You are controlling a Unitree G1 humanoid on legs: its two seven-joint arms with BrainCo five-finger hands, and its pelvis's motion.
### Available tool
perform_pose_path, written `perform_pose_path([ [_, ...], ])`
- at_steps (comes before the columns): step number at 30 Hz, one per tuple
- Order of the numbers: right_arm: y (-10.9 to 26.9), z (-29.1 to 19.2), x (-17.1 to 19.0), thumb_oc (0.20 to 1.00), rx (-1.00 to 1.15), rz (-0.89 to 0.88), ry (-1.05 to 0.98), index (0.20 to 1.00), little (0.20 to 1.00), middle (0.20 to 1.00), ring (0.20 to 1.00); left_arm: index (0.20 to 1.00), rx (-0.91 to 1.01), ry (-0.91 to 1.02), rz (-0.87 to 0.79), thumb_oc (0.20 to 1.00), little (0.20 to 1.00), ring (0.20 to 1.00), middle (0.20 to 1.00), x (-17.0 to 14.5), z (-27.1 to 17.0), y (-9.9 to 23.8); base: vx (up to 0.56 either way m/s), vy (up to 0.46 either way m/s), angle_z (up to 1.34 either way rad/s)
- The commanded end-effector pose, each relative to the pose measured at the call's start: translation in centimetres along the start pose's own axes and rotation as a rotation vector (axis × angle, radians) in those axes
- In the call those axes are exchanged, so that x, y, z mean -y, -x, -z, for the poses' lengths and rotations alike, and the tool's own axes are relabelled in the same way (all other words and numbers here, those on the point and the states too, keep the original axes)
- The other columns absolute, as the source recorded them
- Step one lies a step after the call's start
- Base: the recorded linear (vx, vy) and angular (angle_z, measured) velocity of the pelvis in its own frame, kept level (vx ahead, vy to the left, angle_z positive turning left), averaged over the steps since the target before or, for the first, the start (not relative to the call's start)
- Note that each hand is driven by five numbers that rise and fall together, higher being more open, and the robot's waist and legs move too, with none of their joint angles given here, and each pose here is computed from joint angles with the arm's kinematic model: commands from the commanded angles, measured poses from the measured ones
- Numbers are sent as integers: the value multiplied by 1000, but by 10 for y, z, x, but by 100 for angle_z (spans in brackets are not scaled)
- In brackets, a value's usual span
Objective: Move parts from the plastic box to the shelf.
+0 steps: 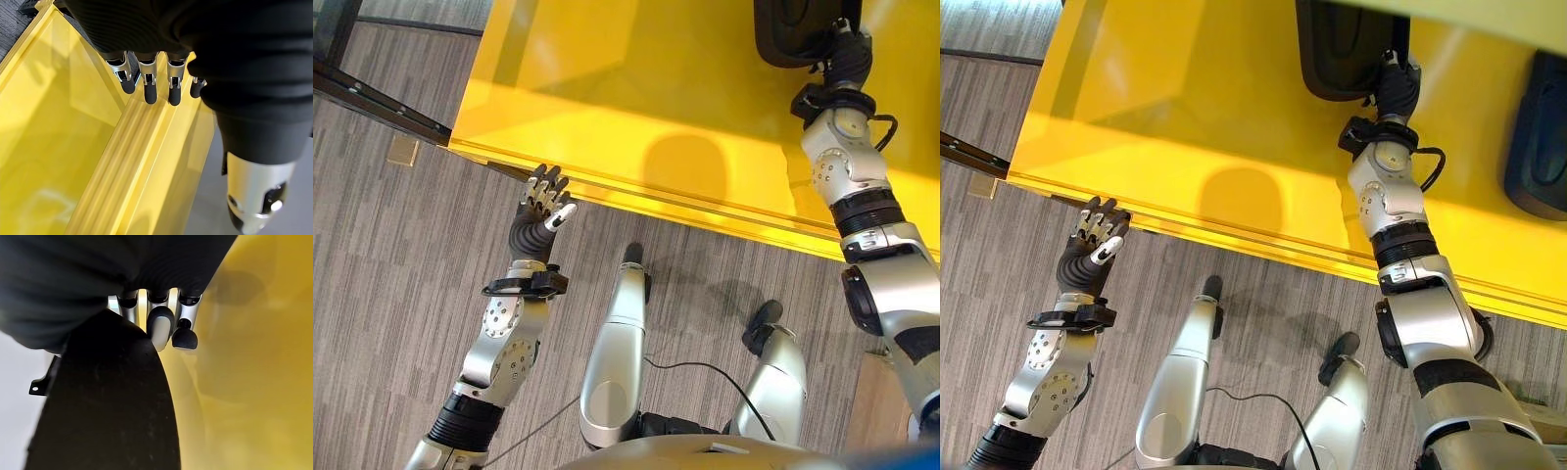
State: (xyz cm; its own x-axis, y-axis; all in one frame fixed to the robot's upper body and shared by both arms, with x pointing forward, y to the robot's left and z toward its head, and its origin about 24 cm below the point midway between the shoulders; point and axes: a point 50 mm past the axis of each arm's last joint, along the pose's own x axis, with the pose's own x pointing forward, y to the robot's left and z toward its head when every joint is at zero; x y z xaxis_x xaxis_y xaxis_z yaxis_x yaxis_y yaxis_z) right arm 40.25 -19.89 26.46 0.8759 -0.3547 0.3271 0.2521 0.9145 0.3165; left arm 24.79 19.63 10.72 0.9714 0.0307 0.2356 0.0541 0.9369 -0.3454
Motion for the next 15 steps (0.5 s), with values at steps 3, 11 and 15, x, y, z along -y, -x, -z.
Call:
perform_pose_path([
  [3,6,10,-8,200,-30,38,-136,200,200,200,200,1000,106,69,133,1000,1000,1000,1000,32,-17,-14,0,0,0],
  [11,54,45,-35,200,-73,-20,-274,200,200,200,200,1000,117,77,78,1000,1000,1000,1000,31,-15,-16,0,0,0],
  [15,85,50,-43,200,-54,-80,-319,200,200,200,200,1000,131,71,40,1000,1000,1000,1000,29,-16,-16,0,0,0],
])
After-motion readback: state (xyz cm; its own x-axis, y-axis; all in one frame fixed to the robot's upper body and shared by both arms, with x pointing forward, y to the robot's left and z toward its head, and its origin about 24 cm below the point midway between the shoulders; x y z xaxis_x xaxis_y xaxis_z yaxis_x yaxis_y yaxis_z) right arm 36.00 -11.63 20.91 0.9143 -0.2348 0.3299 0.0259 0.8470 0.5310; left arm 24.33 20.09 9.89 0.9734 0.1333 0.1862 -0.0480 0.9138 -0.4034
